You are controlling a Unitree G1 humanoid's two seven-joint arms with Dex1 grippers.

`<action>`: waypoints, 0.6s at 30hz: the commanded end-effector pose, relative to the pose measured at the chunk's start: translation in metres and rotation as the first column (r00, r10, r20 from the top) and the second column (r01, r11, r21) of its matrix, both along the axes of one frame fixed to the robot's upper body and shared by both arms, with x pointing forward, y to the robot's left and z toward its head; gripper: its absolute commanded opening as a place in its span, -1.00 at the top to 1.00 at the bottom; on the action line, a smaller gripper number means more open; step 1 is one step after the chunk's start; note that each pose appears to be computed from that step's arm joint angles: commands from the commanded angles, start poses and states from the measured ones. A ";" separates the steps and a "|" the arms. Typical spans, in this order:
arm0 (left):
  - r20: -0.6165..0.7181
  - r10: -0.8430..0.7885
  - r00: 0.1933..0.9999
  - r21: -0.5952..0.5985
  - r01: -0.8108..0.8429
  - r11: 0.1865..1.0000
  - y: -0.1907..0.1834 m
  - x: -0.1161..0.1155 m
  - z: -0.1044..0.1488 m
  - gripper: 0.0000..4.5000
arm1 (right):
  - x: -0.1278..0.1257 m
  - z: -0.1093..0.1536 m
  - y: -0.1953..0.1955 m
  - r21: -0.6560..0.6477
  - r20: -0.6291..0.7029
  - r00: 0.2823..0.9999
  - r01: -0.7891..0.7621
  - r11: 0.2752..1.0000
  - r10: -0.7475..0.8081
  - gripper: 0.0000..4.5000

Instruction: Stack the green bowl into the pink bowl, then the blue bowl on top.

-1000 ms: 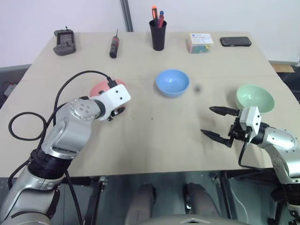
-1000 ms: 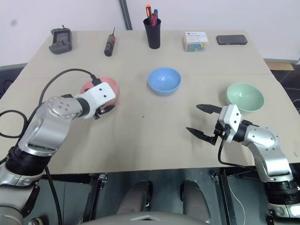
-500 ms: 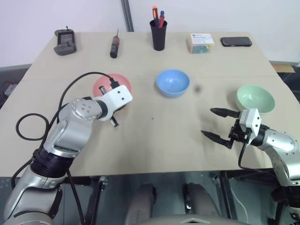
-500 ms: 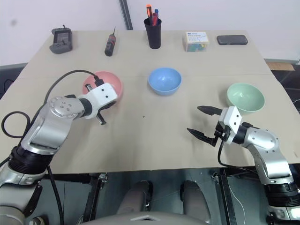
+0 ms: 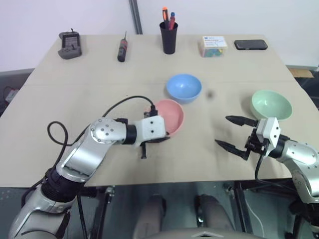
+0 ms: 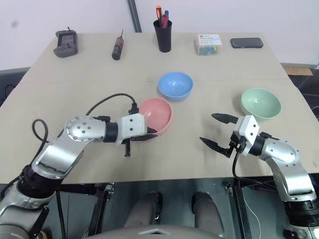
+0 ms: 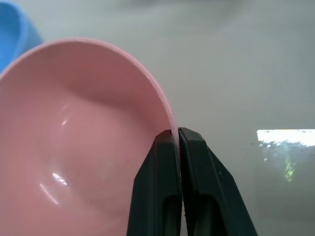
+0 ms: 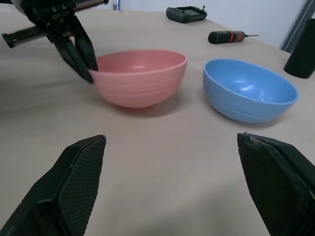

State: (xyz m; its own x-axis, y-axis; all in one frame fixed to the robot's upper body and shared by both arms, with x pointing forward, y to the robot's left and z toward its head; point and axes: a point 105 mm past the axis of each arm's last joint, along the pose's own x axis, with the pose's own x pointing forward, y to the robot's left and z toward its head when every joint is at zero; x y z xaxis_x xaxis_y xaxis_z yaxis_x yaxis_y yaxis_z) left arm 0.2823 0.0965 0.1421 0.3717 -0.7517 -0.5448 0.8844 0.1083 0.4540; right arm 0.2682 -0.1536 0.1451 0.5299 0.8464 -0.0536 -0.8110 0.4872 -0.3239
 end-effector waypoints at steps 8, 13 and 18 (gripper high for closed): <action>0.103 0.073 0.992 -0.178 -0.054 0.983 0.014 0.004 0.042 -0.88 | 0.033 0.015 -0.029 -0.059 0.075 0.973 0.223 0.973 -0.219 -1.00; 0.049 0.118 0.992 -0.449 -0.084 0.889 0.025 -0.003 0.057 -0.99 | 0.080 0.018 -0.076 -0.130 0.109 0.867 0.498 0.857 -0.487 -1.00; 0.082 0.110 0.991 -0.464 -0.060 0.884 0.028 -0.005 0.051 -0.99 | 0.101 0.006 -0.104 -0.203 0.030 0.792 0.602 0.773 -0.609 -1.00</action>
